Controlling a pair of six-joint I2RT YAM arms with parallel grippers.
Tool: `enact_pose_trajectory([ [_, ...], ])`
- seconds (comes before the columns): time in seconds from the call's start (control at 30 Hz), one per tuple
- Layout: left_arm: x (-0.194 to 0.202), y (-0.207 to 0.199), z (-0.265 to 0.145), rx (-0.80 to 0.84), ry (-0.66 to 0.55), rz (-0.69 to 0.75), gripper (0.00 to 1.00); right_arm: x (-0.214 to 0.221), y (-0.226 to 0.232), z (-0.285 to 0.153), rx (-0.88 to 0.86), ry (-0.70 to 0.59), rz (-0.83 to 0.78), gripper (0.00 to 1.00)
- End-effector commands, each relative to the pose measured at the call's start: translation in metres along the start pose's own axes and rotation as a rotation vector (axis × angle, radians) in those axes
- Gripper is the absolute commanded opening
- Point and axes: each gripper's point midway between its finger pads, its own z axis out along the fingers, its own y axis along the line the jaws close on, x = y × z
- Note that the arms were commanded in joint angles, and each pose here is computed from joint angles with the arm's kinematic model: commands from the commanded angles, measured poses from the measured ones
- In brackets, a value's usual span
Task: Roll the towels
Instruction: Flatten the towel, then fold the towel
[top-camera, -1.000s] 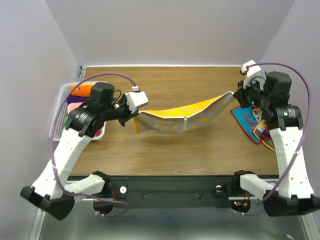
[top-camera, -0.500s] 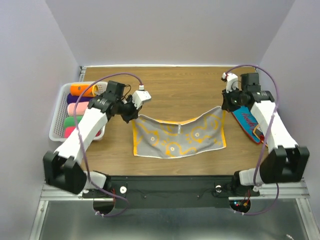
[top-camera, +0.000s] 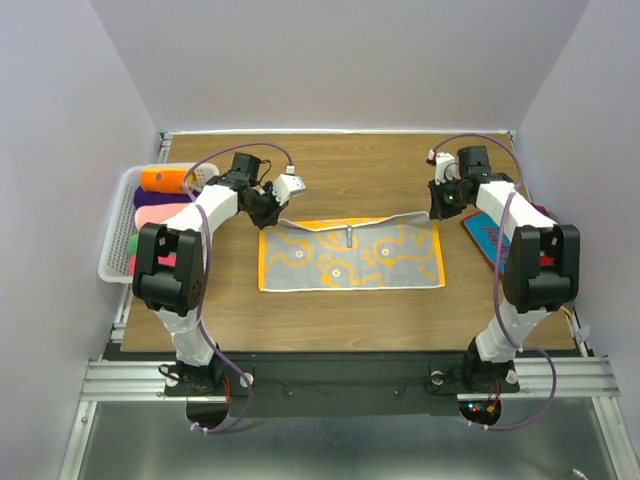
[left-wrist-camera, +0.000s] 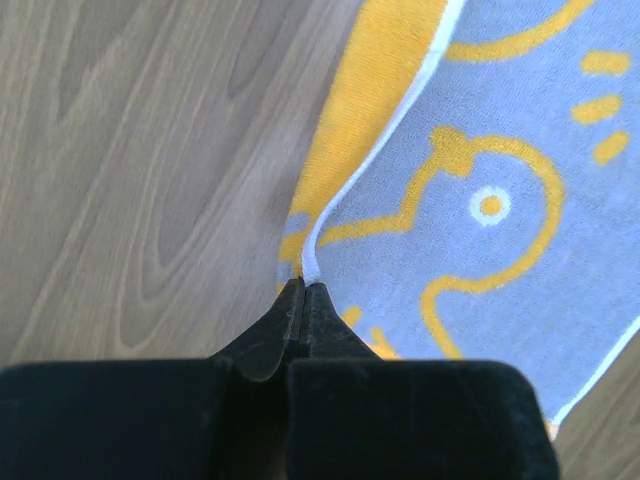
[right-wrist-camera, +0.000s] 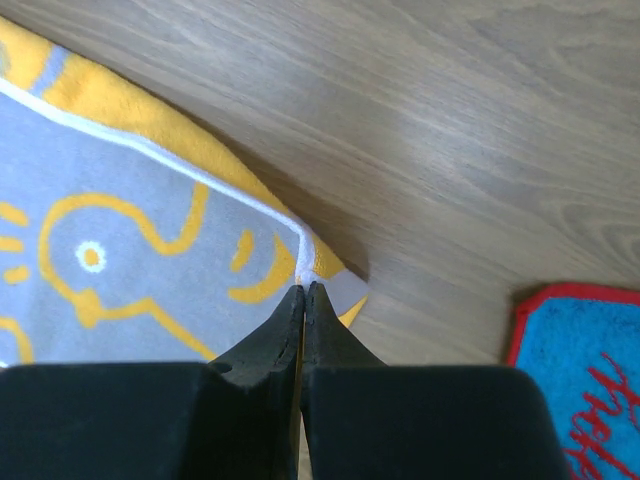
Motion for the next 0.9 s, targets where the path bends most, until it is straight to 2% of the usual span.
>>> enact_pose_trajectory([
  [0.0, -0.019, 0.012, -0.003, -0.023, -0.067, 0.075, 0.00, -0.029, -0.014, -0.003, 0.039, -0.086, -0.052, 0.01],
  [0.3, -0.014, -0.016, -0.030, 0.018, -0.078, 0.125, 0.00, -0.019, -0.008, -0.022, 0.052, -0.099, -0.130, 0.01],
  [0.5, 0.009, -0.042, -0.047, 0.036, -0.039, 0.162, 0.00, -0.003, -0.004, -0.037, 0.075, -0.093, -0.220, 0.01],
  [0.87, 0.048, -0.078, -0.051, 0.097, 0.010, 0.202, 0.00, 0.034, 0.007, -0.052, 0.062, -0.044, -0.321, 0.01],
])
